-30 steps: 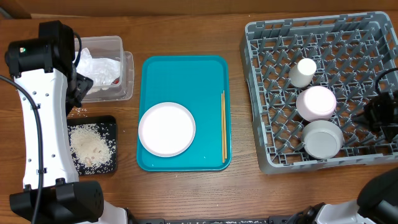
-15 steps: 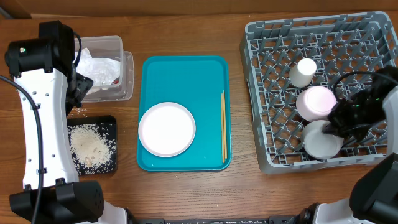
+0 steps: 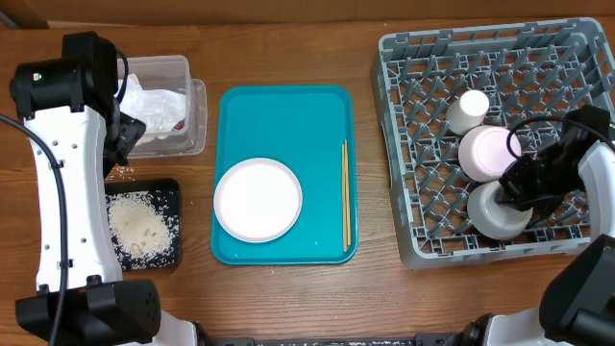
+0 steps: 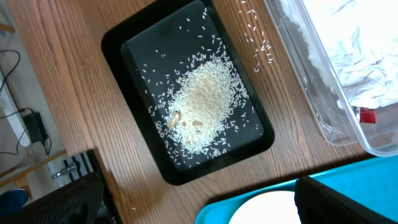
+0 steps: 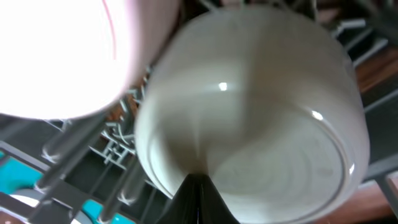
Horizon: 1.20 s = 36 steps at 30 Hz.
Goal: Sort waste into correct bins and load items into the dishwasher
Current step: 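Set the saucer upright in the rack and open the right gripper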
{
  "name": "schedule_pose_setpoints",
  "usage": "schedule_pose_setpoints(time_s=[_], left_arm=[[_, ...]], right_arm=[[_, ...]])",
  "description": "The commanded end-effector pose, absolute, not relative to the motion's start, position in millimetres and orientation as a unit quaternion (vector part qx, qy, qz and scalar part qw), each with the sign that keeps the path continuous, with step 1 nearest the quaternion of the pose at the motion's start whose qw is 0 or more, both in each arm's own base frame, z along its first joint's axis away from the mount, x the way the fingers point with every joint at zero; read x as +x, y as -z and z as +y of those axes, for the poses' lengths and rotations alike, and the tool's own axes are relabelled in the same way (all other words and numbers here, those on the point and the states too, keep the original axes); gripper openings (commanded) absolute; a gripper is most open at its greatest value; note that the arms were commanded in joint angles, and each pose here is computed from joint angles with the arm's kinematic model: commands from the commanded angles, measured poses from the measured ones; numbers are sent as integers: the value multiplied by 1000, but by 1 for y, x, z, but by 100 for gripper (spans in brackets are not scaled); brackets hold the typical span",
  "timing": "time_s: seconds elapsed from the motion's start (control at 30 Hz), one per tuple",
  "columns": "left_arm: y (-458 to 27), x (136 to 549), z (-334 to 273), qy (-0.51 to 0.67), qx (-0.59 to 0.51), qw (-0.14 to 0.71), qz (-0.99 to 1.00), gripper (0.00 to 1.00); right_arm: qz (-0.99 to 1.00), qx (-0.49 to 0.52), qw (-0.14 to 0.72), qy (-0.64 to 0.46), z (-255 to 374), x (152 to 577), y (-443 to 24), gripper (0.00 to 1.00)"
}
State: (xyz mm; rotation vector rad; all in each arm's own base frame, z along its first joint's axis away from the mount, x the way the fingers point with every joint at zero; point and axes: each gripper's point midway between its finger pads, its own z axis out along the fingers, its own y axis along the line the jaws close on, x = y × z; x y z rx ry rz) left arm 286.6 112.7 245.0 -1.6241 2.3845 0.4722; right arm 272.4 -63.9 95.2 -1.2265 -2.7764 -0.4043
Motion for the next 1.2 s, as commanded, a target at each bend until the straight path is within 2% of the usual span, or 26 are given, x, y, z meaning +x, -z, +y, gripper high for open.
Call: schedule_pose_setpoints(time_s=[0.0,0.33,0.5,0.67,0.77,0.9,1.0,1.03,1.07,1.13,1.17], left_arm=[[-252,287,112,-156,-559,123,805,100],[-252,287,112,-157,-559,123,805,100],[-252,287,112,-157,-559,123,805,100],[-252,287,112,-157,-559,123,805,100],[-252,287,112,-156,-559,123,805,100],[-252,287,112,-157,-559,123,805,100],[-252,287,112,-156,-559,123,805,100],[-252,287,112,-157,-559,123,805,100],[-252,287,112,-157,-559,123,805,100],[-252,287,112,-157,-559,123,805,100],[-252,287,112,-157,-559,123,805,100]], right_arm=[[-905,-409,21,118,-71,276,-100,4],[-902,-414,23,120,-70,278,-132,4],[-902,-400,8,164,-60,290,-142,4],[-918,-282,-18,277,-18,306,-160,4],[-928,-231,-13,291,8,307,-163,6],[-945,-149,-11,292,57,312,-163,13],[-952,-79,-27,295,97,318,-164,26],[-953,-56,-36,294,112,321,-165,36],[-956,-47,-42,287,123,323,-164,55],[-963,-43,-60,258,141,330,-160,83],[-967,-36,-72,241,149,332,-158,90]])
